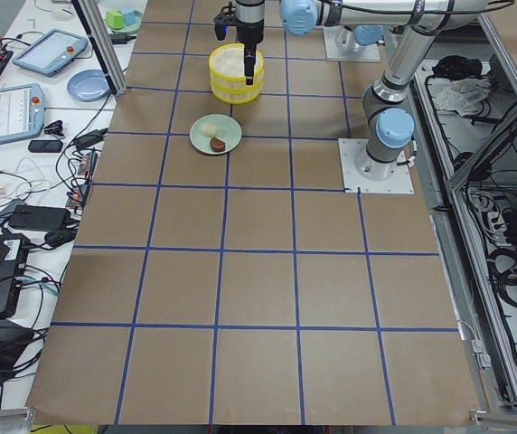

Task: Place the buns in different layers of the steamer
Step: 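Reach the right gripper to the top tier rim while the left nears the plate, then lift the top steamer tier with the right gripper and set it aside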

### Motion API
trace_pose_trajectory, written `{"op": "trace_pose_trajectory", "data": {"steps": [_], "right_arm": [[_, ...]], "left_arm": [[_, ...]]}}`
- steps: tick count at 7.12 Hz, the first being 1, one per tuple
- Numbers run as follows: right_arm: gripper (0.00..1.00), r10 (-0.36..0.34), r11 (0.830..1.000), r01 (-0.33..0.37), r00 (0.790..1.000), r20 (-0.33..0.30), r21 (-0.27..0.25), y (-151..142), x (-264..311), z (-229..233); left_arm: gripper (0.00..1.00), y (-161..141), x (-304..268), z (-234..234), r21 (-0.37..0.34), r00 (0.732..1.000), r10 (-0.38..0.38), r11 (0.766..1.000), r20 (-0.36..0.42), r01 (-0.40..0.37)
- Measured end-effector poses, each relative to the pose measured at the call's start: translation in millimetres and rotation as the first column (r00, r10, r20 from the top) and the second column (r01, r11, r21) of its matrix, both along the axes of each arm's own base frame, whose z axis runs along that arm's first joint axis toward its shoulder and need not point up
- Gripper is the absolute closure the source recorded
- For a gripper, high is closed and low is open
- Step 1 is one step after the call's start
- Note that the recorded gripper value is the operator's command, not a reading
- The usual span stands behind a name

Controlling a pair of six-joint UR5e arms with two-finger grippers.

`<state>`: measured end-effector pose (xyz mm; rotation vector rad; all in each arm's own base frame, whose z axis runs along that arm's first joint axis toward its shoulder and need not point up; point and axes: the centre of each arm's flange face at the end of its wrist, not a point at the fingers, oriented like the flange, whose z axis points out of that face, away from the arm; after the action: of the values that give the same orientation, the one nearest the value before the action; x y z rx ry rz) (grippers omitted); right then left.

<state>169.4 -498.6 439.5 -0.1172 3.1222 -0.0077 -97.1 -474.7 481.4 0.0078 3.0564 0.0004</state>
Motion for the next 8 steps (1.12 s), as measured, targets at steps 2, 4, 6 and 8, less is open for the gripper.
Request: {"op": "trace_pose_trajectory", "data": {"steps": [2, 4, 6, 8], "right_arm": [[0.20, 0.025, 1.000, -0.025, 0.999, -0.025, 0.019, -29.0, 32.2, -93.4], [0.81, 0.027, 0.999, -0.026, 0.999, -0.033, 0.037, -43.2, 52.9, -147.3], [1.00, 0.029, 0.999, -0.027, 0.999, -0.035, 0.044, -47.2, 56.3, -160.2], [1.00, 0.028, 0.999, -0.027, 0.999, -0.036, 0.035, -48.9, 51.9, -153.4]], "left_arm": [[0.00, -23.4, 4.5, -18.5, -0.026, 1.000, 0.008, 1.000, 0.003, -0.008], [0.00, -68.7, 6.3, -55.1, -0.096, 1.000, 0.005, 0.995, -0.008, -0.006], [0.00, -111.5, 5.3, -101.8, -0.151, 0.999, -0.012, 0.988, -0.034, 0.007], [0.00, -145.7, 6.1, -161.6, -0.157, 0.998, -0.040, 0.987, -0.039, 0.034]]}}
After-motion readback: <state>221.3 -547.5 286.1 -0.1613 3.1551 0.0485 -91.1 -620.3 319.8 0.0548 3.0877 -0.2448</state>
